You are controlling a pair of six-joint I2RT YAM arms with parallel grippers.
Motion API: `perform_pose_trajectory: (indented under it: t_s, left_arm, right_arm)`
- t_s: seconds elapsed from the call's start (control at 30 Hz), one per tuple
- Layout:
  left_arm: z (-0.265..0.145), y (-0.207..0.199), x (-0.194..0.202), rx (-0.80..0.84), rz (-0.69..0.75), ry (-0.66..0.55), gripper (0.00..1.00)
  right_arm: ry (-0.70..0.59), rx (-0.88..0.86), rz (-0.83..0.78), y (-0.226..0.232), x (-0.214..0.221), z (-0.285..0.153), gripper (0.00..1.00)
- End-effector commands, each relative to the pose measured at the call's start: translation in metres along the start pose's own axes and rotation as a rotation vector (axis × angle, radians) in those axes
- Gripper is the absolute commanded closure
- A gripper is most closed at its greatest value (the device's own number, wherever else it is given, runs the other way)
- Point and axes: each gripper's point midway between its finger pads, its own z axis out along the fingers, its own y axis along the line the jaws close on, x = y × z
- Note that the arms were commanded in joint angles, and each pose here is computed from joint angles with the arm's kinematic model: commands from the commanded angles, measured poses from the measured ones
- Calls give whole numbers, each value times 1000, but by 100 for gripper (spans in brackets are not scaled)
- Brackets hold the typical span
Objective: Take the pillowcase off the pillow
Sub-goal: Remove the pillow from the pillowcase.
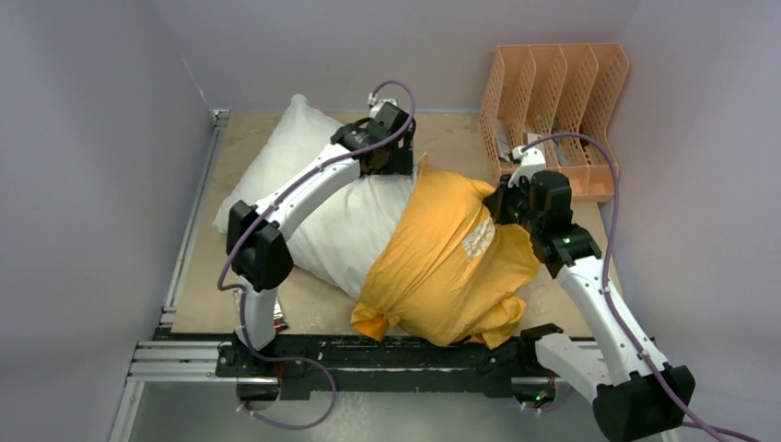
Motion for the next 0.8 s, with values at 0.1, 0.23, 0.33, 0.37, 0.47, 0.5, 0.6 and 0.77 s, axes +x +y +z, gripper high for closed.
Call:
perform_pose_trajectory:
  t_s: [0.1,0.23,0.33,0.37,0.47,0.5,0.6,0.77]
  left_arm:
    - [25,3,72,85,77,173,68]
    - [24,50,76,-45,52,156,100]
    - [19,92,63,-81,-51,100,100]
    - [17,108,58,-89,-92,81,100]
    - [13,161,50,-194,-141,81,100]
    - [11,171,51,-235,-116,104,100]
    - [12,178,57,-264,-94,141,100]
    - [17,183,67,-262,-131,128,100]
  right_arm:
    - [-426,-121,-300,27,-68,-30,100]
    - [-478,5,-317,5,-72,-37,100]
    - [-458,114,-237,-15,-70,-40,100]
    - [-435,158,-182,-23,-67,-41,100]
    - [-386,380,5,-60,-56,-49,100]
    - [-384,419,34,-67,-53,-51,100]
    - [-389,539,161,-86,-44,-59,100]
    - [-347,522,226,-80,-42,-57,100]
